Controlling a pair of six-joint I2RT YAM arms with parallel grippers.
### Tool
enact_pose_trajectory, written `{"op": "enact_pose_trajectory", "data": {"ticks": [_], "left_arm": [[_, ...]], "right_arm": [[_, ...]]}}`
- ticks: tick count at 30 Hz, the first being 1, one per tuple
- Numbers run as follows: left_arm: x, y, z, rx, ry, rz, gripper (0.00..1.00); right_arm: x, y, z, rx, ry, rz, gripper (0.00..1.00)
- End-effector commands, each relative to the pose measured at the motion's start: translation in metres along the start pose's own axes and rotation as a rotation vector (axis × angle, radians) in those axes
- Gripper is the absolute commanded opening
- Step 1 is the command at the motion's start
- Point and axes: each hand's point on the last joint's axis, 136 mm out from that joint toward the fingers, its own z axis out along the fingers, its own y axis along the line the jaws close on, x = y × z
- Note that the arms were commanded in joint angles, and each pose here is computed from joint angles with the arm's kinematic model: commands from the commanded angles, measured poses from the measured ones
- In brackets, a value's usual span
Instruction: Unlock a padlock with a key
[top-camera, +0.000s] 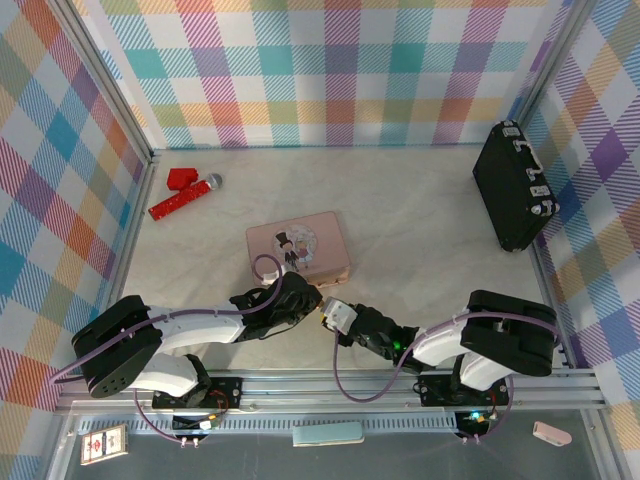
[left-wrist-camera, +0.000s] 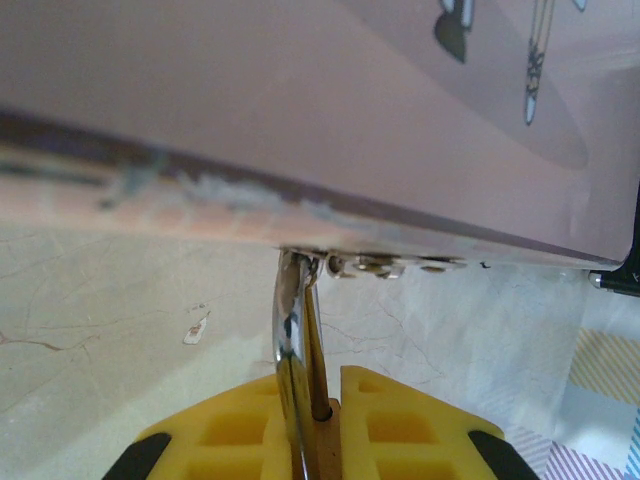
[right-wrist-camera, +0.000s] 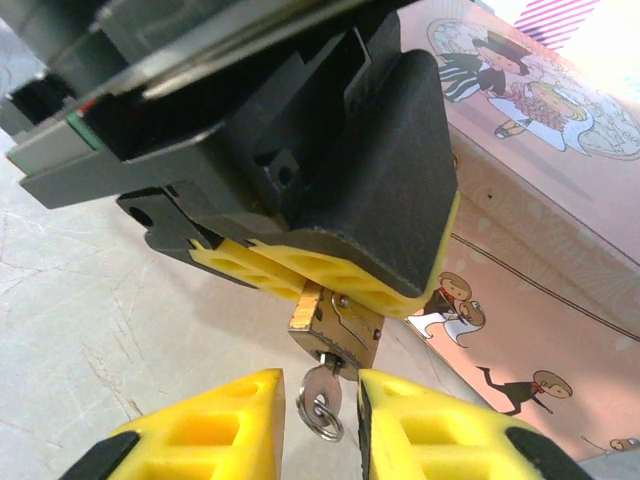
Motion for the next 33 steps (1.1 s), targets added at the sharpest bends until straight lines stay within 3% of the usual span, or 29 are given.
{"op": "enact_pose_trajectory", "data": {"ticks": [1, 18, 33], "left_arm": [[-0.002, -0.051, -0.01, 0.168, -0.012, 0.003, 0.07], [-0.001, -0.05, -0.011, 0.173, -0.014, 0.0, 0.07], [0.006, -0.057, -0.008, 0.192, 0.016, 0.002, 0.07]], "right_arm": [[-0.008, -0.003, 0.005, 0.031, -0.014, 0.011, 0.25], [-0.003, -0.004, 0.01, 0.045, 0.011, 0.021, 0.2], [-0.002, -0.006, 0.017, 0.073, 0.025, 0.078, 0.08]]}}
